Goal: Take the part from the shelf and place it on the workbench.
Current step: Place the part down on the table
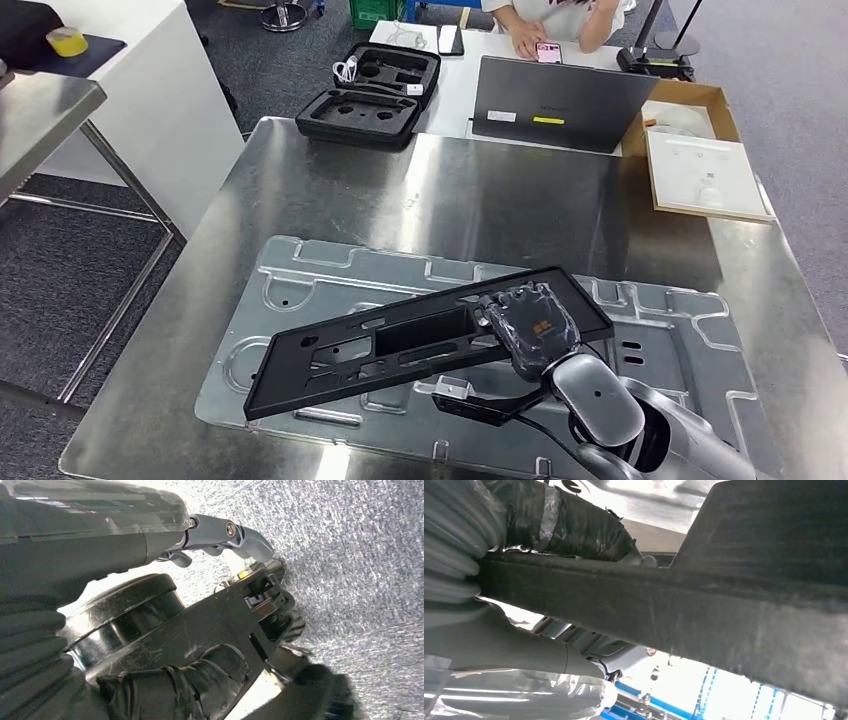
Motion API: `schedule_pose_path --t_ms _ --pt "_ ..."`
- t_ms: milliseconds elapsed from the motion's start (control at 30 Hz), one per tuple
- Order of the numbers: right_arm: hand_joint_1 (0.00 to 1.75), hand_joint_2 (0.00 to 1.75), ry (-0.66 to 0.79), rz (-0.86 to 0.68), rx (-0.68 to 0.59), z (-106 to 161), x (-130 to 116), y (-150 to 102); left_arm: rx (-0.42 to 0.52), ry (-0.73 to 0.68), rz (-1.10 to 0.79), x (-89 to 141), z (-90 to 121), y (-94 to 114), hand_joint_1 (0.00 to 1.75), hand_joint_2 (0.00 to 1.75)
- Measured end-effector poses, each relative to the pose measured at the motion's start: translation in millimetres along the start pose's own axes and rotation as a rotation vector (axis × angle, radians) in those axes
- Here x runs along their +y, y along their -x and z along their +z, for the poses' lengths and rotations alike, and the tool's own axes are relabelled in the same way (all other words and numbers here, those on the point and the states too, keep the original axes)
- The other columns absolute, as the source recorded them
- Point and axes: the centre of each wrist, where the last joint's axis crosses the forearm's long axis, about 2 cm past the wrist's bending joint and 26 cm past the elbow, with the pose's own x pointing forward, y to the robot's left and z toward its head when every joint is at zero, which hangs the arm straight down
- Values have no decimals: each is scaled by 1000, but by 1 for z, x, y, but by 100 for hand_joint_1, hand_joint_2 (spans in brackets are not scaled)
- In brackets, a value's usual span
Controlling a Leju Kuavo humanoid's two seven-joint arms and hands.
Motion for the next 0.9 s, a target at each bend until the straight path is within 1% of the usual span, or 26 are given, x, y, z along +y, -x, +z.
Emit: schedule_pose_path --t_ms 100,267,433,533,567,667,900 --pt "175 175 -12 11 47 2 4 -1 -1 0 3 0 1 2 0 175" --pt "175 175 -27 -21 131 4 7 -1 -21 -2 8 0 1 2 0 175" --pt "175 175 -31 -21 152 6 8 -1 -24 -2 9 0 1 2 0 175" --pt "44 44 -48 -1 211 12 14 -2 -29 -5 14 0 1 4 0 175" --pt "0 0 -52 3 229 14 16 -1 -29 -5 16 0 2 4 0 131" --pt "0 0 -63 -8 246 19 20 1 -25 5 20 0 2 6 0 0" --pt "0 0 -43 -111 271 24 19 8 -17 26 29 0 2 5 0 0"
